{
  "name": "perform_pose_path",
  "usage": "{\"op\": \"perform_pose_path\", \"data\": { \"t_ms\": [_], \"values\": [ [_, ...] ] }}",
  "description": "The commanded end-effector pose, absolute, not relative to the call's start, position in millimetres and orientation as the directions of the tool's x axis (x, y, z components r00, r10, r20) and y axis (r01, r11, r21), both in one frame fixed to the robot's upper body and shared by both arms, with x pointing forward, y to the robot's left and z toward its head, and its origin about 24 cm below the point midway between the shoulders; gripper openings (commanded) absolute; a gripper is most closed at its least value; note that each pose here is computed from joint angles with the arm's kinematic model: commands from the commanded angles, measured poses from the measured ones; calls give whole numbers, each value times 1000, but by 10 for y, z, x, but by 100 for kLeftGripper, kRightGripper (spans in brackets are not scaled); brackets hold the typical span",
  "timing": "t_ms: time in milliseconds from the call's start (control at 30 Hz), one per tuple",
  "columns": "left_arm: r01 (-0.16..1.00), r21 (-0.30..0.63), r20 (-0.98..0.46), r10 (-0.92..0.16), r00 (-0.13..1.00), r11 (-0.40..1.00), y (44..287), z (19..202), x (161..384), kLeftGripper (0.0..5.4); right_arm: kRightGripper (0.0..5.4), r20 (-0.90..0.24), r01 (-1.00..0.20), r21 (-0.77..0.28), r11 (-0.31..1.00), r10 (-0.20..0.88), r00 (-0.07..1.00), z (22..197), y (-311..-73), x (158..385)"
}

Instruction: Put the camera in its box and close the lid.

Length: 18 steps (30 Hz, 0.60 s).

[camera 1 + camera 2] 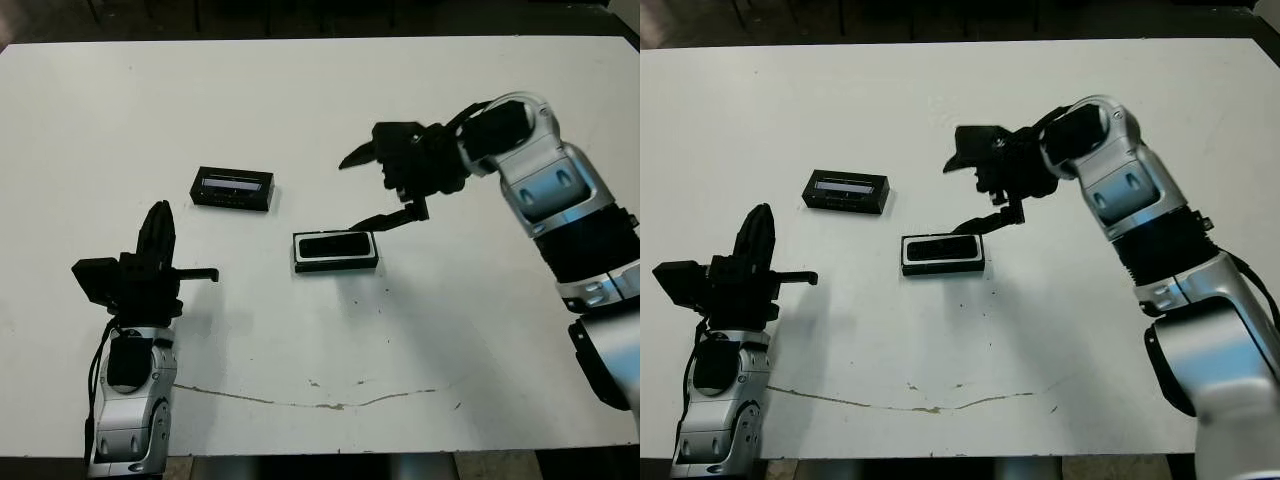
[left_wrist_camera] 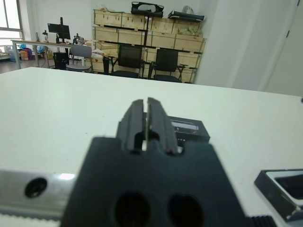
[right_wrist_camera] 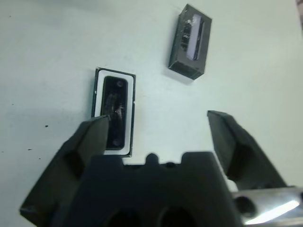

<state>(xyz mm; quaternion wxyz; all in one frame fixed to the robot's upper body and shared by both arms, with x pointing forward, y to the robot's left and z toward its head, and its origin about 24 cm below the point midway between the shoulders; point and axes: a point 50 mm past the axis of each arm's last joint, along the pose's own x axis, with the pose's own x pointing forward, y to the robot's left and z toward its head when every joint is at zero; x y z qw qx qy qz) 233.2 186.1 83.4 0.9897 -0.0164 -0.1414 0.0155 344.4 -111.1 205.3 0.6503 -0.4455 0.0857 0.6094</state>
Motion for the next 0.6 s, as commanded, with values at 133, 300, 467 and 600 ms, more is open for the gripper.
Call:
{"op": "perform_pose_path", "data": {
  "t_ms": [133,300,467,600],
  "values": [
    [-39,-16,252,42,967,999,1905,793,2308,0,539,-564,-860,-508,-43,771,295,2226,-1230,3437],
    [-42,-21,251,46,967,999,1905,799,2304,0,539,-269,-821,-435,371,816,511,2171,-1368,3310],
    [-38,-22,248,42,968,999,1902,803,2304,0,476,-120,-671,-513,536,729,674,1937,-1388,3113],
    [-36,-20,251,40,967,999,1903,810,2308,0,403,-38,-558,-623,548,692,721,1734,-1345,2944]
  ]
}}
